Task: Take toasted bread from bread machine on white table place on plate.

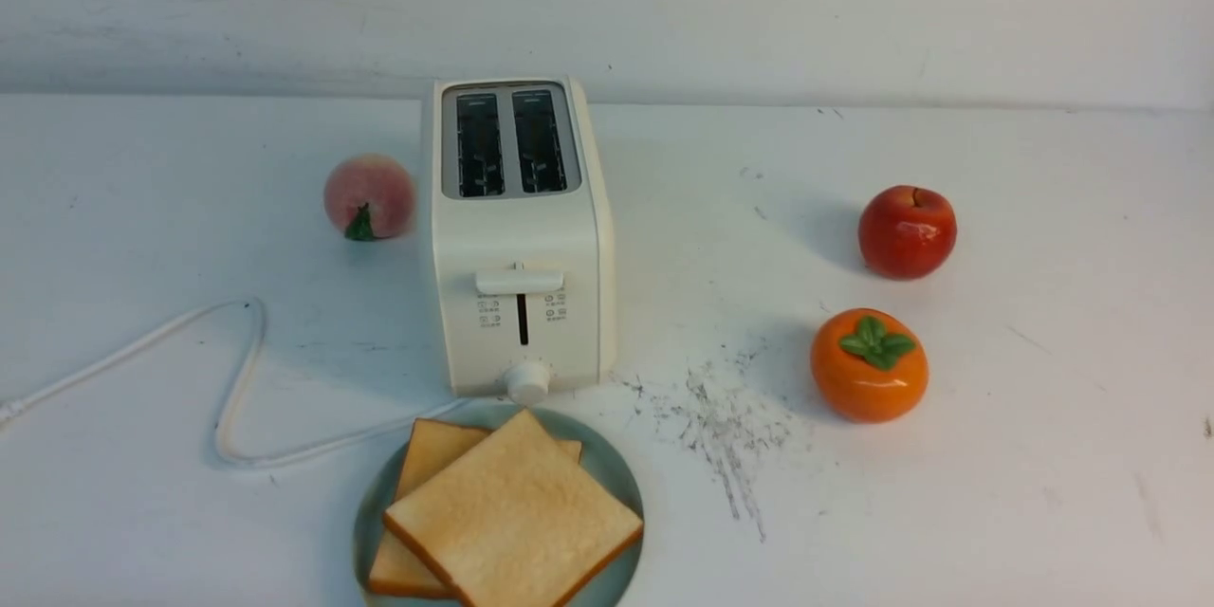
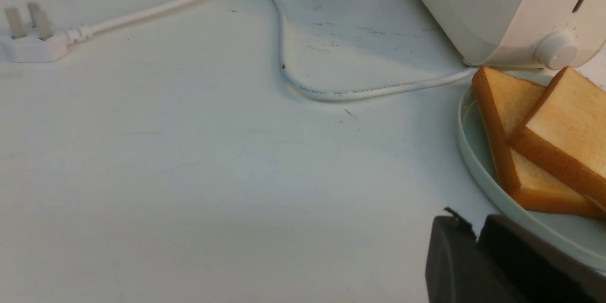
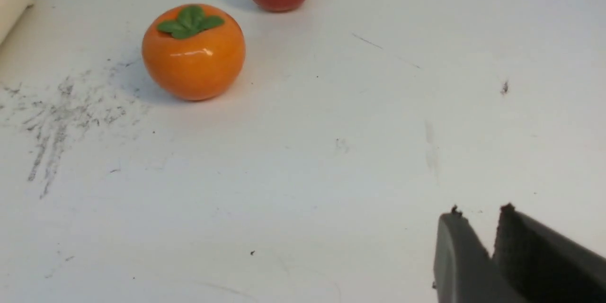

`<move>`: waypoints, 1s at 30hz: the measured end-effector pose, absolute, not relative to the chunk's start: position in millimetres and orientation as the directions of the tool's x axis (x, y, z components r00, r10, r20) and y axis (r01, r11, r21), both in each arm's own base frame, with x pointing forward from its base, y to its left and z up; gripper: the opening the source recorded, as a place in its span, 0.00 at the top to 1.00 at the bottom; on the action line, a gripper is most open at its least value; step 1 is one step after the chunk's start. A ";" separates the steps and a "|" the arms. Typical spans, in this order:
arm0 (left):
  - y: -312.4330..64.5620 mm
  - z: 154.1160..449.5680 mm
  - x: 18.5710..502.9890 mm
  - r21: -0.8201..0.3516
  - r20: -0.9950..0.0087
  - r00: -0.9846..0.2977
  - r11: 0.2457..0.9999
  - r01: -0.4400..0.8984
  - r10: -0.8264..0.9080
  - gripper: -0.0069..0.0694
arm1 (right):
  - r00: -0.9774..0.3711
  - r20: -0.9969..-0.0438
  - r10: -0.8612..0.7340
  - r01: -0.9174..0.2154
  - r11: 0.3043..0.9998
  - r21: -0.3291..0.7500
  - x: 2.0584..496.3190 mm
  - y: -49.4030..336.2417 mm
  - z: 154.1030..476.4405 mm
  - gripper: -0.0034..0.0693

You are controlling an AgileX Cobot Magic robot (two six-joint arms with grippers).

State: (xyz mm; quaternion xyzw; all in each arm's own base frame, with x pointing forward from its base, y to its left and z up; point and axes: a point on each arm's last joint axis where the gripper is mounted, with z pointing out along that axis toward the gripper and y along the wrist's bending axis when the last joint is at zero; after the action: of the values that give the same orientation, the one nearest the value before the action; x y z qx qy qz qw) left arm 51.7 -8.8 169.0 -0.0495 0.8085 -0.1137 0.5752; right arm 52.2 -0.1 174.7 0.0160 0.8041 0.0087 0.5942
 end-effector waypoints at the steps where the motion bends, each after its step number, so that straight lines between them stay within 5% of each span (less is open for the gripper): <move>1: -8.8 169.0 51.7 -0.241 -0.919 -0.333 0.969 0.051 -0.211 0.81 | -0.293 -0.955 0.036 0.015 0.999 0.033 52.2 -0.1 174.7 0.78; 30: -8.8 168.8 51.7 -0.241 -0.918 -0.335 0.969 0.050 -0.211 0.77 | -0.293 -0.955 0.037 0.019 0.999 0.033 52.2 -0.2 174.7 0.74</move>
State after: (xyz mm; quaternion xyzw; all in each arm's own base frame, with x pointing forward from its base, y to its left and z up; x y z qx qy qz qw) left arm 51.7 -8.8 168.8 -0.0495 0.8090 -0.1136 0.5745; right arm 52.2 -0.2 174.7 0.0173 0.8041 0.0078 0.5942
